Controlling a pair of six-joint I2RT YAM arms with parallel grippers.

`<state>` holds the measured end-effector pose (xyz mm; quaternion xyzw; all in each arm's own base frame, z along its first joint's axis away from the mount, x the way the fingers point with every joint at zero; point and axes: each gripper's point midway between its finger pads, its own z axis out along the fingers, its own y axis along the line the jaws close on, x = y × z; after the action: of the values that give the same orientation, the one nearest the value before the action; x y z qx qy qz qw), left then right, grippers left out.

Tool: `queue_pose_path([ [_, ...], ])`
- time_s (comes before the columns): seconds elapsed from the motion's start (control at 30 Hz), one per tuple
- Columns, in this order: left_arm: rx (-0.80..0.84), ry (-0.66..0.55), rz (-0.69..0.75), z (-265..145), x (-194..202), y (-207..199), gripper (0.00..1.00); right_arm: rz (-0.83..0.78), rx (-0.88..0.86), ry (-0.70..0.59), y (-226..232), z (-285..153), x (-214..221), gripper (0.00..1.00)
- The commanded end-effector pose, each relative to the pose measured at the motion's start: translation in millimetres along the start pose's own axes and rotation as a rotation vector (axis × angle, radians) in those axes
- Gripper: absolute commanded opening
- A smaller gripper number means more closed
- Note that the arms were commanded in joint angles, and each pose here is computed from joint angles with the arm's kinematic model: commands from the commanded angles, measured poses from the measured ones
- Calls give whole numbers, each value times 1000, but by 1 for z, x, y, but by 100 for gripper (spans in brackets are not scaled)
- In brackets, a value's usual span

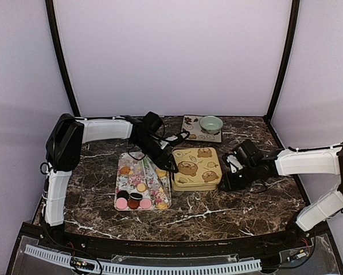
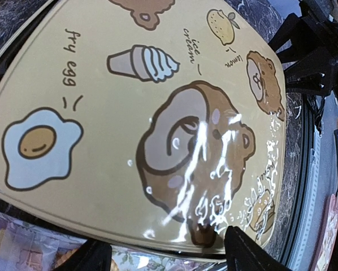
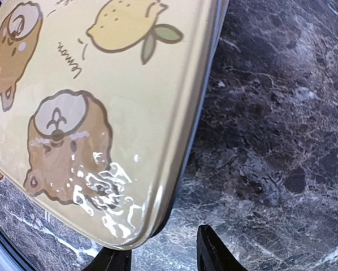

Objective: Pack the cookies
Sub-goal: Move the box lid to the packing box.

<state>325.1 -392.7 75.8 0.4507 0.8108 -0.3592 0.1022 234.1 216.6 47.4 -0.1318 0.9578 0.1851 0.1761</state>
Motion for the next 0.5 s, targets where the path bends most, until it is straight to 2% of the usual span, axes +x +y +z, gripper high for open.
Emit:
queue_pose_path([
  [0.0,68,-17,32,-8,-11,-17,71,-68,-31,-97,20,-4,-35,40],
  [0.13,150,-54,18,-21,-20,-25,75,-74,-38,-108,23,-2,-42,40],
  [0.47,137,-63,14,-24,-21,-19,76,-139,-113,-60,51,8,-35,40],
])
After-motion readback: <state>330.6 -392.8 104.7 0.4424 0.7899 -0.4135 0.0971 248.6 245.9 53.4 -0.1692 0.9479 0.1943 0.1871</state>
